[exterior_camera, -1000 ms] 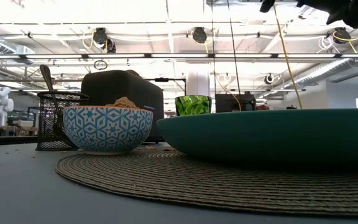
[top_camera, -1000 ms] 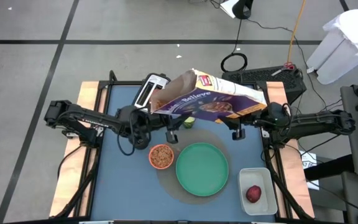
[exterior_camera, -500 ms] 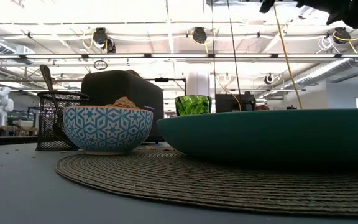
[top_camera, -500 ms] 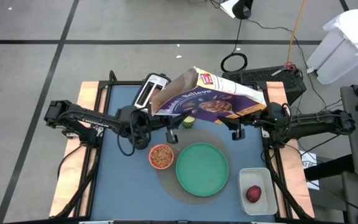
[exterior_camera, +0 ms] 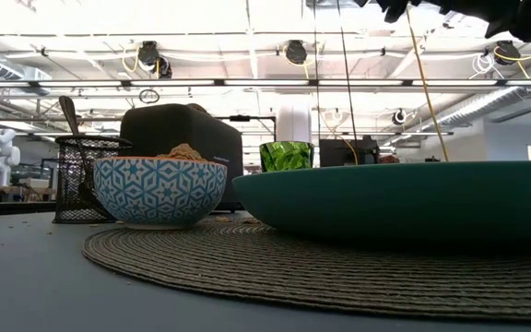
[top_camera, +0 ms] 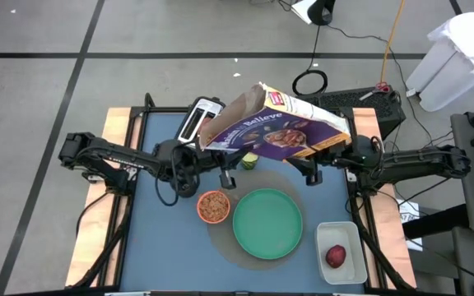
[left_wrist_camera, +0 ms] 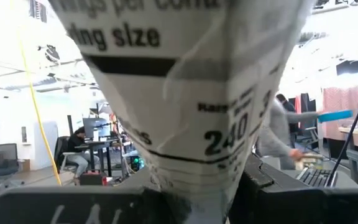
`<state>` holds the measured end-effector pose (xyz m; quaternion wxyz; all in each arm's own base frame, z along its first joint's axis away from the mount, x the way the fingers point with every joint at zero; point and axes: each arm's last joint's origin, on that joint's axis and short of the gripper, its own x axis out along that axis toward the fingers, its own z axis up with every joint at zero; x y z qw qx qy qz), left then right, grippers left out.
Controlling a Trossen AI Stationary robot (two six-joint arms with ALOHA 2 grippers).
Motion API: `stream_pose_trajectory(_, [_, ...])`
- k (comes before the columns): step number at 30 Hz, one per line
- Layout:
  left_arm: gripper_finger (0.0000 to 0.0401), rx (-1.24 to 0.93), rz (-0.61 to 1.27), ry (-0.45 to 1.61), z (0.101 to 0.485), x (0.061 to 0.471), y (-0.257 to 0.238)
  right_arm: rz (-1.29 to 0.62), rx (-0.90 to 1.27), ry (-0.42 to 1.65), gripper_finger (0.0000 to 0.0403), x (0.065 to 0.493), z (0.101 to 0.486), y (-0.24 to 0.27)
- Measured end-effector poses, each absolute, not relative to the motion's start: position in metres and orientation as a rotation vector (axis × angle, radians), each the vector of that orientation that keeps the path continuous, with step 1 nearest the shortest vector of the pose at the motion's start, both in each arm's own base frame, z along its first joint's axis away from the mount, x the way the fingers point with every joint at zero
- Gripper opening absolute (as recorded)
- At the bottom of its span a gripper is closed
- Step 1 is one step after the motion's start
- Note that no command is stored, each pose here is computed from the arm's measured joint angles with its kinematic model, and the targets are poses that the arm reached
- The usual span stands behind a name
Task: Arrange a breakfast setting
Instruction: Pour the cereal into the orange bowl
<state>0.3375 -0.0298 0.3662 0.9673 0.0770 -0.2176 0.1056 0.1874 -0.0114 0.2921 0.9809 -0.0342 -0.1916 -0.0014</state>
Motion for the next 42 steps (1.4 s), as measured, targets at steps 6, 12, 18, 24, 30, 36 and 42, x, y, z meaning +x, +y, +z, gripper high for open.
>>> stream_pose_trajectory(6, [0.0092, 0.160, 0.239, -0.442, 0.368, 0.336, -0.029, -0.008, -0.066, -0.357, 0.0359, 0.188, 0.290, -0.012])
stream_pose_trajectory(12, [0.0092, 0.172, 0.255, -0.457, 0.371, 0.333, -0.028, -0.008, -0.064, -0.343, 0.0375, 0.189, 0.288, -0.012])
stream_pose_trajectory(18, [0.0092, 0.167, 0.271, -0.482, 0.381, 0.325, -0.027, -0.022, -0.135, -0.291, 0.0375, 0.189, 0.284, -0.012])
stream_pose_trajectory(24, [0.0092, 0.188, 0.278, -0.499, 0.394, 0.312, -0.028, -0.106, -0.129, -0.229, 0.0375, 0.189, 0.280, -0.017])
stream_pose_trajectory(30, [0.0092, 0.199, 0.288, -0.505, 0.404, 0.300, -0.028, -0.190, -0.118, -0.208, 0.0375, 0.188, 0.278, -0.020])
stream_pose_trajectory(36, [0.0092, 0.196, 0.299, -0.480, 0.402, 0.302, -0.028, -0.191, -0.117, -0.215, 0.0375, 0.188, 0.279, -0.020])
stream_pose_trajectory(42, [0.0090, 0.208, 0.307, -0.484, 0.403, 0.300, -0.028, -0.188, -0.117, -0.217, 0.0375, 0.188, 0.279, -0.020])
